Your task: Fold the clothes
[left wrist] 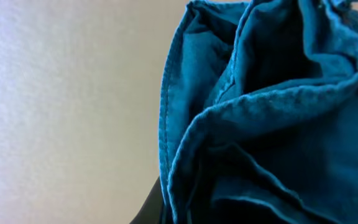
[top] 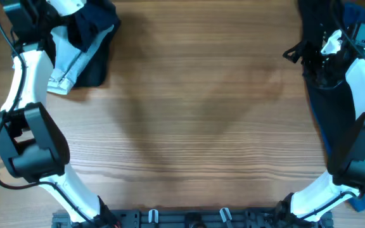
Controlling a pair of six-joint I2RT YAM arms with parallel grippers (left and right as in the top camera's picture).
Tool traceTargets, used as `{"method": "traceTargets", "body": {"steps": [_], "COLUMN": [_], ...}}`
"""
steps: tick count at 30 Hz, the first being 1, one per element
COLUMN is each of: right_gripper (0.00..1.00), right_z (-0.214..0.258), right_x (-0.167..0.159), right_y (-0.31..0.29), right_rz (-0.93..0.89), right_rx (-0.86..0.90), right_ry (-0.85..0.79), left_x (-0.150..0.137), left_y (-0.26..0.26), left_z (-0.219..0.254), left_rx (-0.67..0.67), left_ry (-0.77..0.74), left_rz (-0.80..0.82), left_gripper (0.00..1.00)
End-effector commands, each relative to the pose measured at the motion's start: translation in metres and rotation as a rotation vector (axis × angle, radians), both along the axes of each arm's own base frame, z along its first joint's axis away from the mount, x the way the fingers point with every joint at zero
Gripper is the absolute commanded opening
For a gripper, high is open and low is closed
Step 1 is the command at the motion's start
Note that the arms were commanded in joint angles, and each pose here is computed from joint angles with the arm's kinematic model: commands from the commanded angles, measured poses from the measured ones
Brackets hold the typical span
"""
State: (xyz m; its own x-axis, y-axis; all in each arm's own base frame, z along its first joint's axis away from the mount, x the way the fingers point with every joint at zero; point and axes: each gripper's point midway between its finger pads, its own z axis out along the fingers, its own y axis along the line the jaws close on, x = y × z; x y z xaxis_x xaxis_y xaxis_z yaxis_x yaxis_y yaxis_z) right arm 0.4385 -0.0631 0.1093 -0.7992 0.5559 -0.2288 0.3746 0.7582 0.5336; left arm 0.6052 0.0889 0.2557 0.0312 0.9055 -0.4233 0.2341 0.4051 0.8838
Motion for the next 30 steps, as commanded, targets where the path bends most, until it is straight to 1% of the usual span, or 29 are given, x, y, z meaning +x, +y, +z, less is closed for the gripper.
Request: {"method": "traceTargets", "body": {"steps": [1, 3, 6, 8, 12, 17, 19, 21, 22, 25, 30], "right_gripper": [0.99, 1.0, 0.99, 0.99, 0.99, 0.99, 0.99, 0.99, 0.99, 1.0, 0.99], "right_z": [0.0, 0.0, 0.0, 0.0, 0.0, 0.0, 0.0, 0.0, 0.0, 0.0, 0.0], "right_x": [0.003, 0.003, 0.002, 0.002, 0.001, 0.002, 0.002, 0.003, 0.003, 0.003, 0.003], "right_y": [0.003, 0.003, 0.003, 0.003, 0.004, 0.003, 0.003, 0.003, 0.003, 0.003, 0.003], "right_rz": [0.006, 0.004, 0.006, 0.006, 0.006, 0.006, 0.006, 0.005, 0.004, 0.004, 0.004], "right_rx": [0.014, 0.015, 0.015, 0.015, 0.016, 0.015, 0.014, 0.014, 0.015, 0.016, 0.015], "right_ry": [-0.01, -0.009, -0.007, -0.007, -0.003, -0.007, -0.009, -0.01, -0.009, -0.009, -0.01], "left_x": [0.003, 0.004, 0.005, 0.009, 0.006, -0.012, -0.02, -0.024, -0.025, -0.03, -0.05], "left_y": [-0.001, -0.001, -0.002, 0.004, 0.025, 0.063, 0.074, 0.082, 0.083, 0.083, 0.077], "left_z": [0.036, 0.053, 0.049, 0.03, -0.006, -0.046, -0.058, -0.06, -0.058, -0.046, -0.058], "left_rx": [0.006, -0.045, -0.058, -0.066, -0.099, -0.149, -0.168, -0.173, -0.172, -0.171, -0.208], "left_ry": [-0.133, -0.195, -0.184, -0.15, -0.031, 0.135, 0.187, 0.198, 0.195, 0.191, 0.307], "left_rz": [-0.025, -0.019, -0.025, -0.016, 0.025, 0.113, 0.137, 0.152, 0.155, 0.157, 0.169], "left_gripper": [0.04, 0.04, 0.05, 0.07, 0.08, 0.11, 0.1, 0.05, 0.04, 0.04, 0.04]}}
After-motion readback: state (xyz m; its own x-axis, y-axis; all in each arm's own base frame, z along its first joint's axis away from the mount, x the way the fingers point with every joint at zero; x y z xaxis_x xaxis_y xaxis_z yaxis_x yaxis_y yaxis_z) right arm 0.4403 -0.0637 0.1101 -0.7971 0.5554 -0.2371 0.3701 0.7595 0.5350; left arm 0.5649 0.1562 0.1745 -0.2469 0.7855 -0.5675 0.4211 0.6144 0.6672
